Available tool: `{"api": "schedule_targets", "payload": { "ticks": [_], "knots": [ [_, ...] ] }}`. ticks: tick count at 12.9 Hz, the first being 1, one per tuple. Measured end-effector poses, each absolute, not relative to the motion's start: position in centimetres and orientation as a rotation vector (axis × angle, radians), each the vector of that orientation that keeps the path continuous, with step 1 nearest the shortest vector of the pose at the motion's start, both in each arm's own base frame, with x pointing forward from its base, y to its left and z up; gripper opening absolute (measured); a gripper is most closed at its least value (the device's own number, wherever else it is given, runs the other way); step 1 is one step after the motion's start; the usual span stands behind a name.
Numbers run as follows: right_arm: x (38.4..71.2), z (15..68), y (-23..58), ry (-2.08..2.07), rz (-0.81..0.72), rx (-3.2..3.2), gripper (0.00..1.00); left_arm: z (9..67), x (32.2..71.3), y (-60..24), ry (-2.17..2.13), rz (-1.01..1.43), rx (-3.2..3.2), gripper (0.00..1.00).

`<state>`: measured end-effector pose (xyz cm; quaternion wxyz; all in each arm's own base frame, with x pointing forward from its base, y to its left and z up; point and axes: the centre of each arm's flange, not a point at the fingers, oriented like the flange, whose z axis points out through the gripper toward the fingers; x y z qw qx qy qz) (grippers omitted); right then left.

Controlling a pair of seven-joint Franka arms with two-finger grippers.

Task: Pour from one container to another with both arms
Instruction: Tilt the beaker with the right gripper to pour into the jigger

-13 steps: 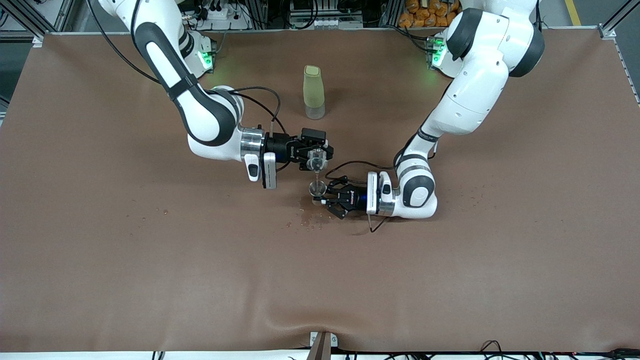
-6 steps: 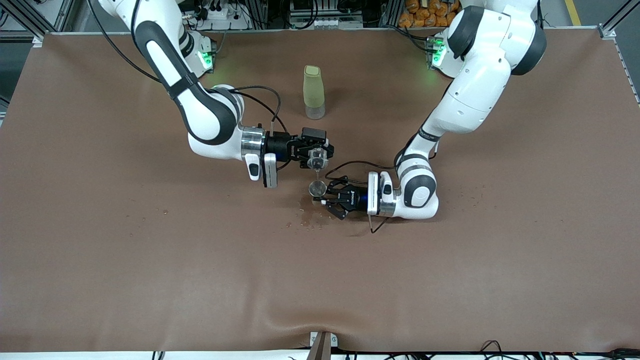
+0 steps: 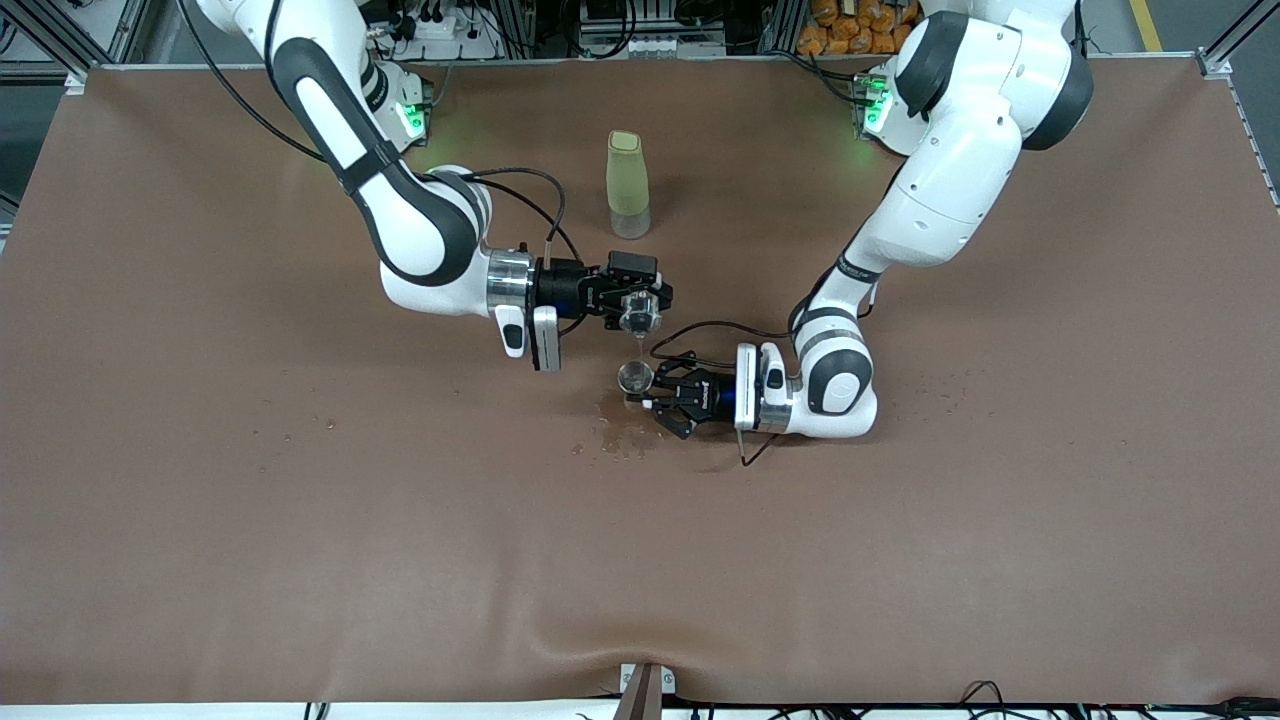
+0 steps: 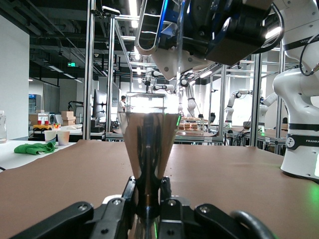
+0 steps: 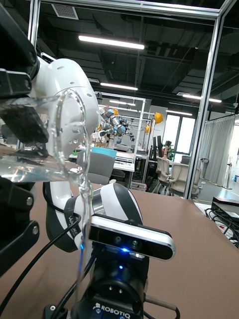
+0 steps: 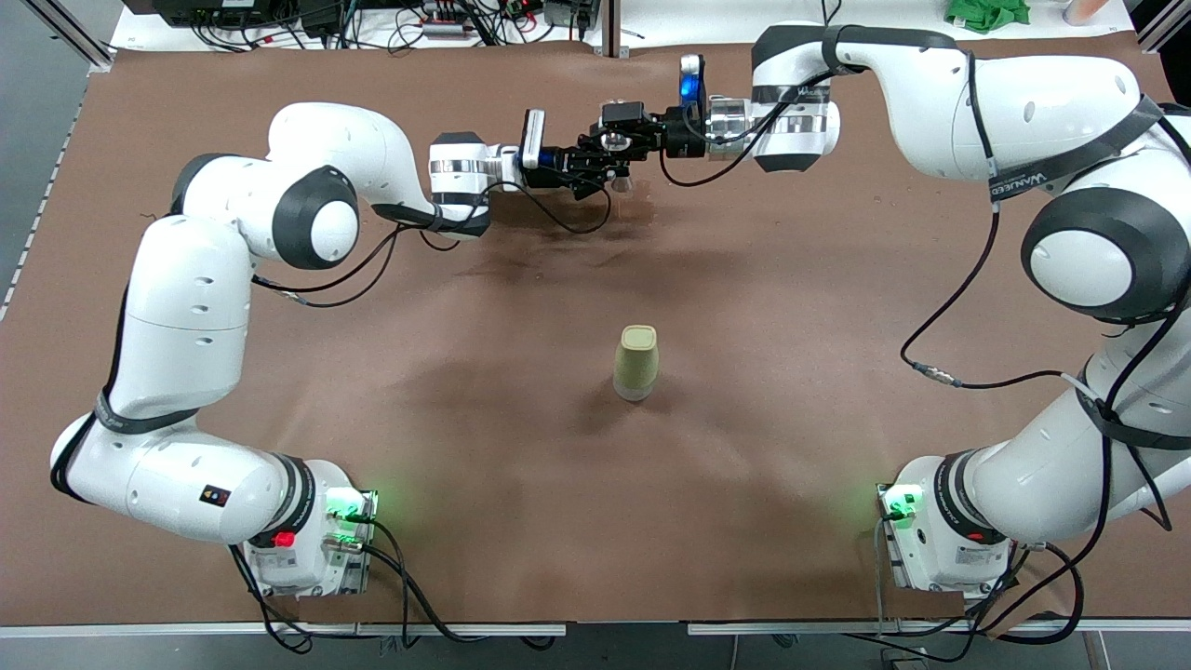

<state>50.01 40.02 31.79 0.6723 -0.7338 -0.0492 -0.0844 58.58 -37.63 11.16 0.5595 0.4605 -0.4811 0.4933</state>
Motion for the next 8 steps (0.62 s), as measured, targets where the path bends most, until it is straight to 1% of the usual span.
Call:
{"api": "schedule_targets", "payload": {
  "ticks": [8],
  "knots": [
    [49.92, 31.82, 40.12, -0.07, -0.15, -1.653, 0.15, 10.82, 57.82, -37.03, -1.133, 1.137, 1.102, 0.22]
  ]
}}
